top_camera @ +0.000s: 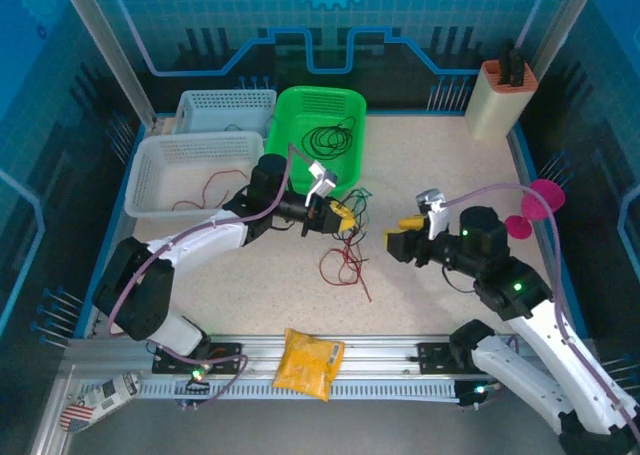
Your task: Untangle the cables
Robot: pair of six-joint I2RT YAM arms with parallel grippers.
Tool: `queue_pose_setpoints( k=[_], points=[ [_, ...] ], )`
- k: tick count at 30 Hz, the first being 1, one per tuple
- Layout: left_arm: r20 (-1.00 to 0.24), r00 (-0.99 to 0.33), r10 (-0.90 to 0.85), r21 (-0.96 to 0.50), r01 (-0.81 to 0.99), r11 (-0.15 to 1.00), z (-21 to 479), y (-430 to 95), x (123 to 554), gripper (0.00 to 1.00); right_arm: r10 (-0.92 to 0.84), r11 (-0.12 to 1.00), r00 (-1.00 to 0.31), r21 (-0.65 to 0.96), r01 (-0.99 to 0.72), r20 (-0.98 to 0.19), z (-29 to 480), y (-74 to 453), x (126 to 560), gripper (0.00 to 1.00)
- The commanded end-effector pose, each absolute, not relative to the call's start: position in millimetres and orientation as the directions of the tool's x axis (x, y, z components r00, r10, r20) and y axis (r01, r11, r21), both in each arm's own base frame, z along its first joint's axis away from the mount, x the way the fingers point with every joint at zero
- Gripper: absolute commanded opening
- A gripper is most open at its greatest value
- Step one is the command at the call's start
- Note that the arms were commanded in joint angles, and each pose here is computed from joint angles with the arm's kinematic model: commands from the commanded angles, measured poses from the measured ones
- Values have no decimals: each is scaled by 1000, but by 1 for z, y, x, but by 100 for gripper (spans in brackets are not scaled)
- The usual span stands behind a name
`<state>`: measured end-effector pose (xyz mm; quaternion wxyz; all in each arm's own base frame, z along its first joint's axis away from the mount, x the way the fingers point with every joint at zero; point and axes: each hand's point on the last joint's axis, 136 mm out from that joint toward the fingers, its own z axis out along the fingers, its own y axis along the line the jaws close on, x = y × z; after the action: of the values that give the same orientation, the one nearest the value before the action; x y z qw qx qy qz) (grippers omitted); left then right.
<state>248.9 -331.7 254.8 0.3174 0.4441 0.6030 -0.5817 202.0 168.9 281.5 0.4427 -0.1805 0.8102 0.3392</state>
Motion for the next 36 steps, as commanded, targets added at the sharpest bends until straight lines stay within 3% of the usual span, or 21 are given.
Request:
queue_pose_setpoints(
  k=[1, 5, 12, 15, 18, 22, 27, 36],
  points=[
    [-939, -299, 173, -316, 945, -83, 265, -327, 242, 0, -3, 597, -650, 520, -611, -760, 281, 177, 192, 48],
    [-936, -292, 196, -312, 947, -78, 255, -326, 239, 0, 25, 539, -650, 558, -631, -760, 299, 186, 202, 44],
    [-936, -254, 243, -287, 952, -108, 240, -331, 229, 0, -51, 544, -604, 485, -685, -795, 307, 192, 221, 45],
    [-932, -237, 275, -276, 955, -111, 233, -332, 225, 0, -156, 561, -536, 373, -739, -829, 307, 189, 224, 45],
    [-928, -216, 305, -259, 960, -108, 226, -331, 222, 0, -295, 589, -375, 142, -796, -879, 306, 177, 229, 43],
    [-928, -149, 341, -198, 973, -115, 216, -329, 217, 0, -463, 479, -90, -163, -863, -882, 295, 173, 221, 41],
    [-942, -19, 336, -70, 988, -139, 205, -324, 209, 0, -553, 273, 162, -362, -891, -817, 279, 183, 199, 46],
    [-920, 48, 388, 1, 993, -121, 192, -321, 211, 0, -608, 136, 200, -348, -927, -769, 255, 206, 190, 44]
  ],
)
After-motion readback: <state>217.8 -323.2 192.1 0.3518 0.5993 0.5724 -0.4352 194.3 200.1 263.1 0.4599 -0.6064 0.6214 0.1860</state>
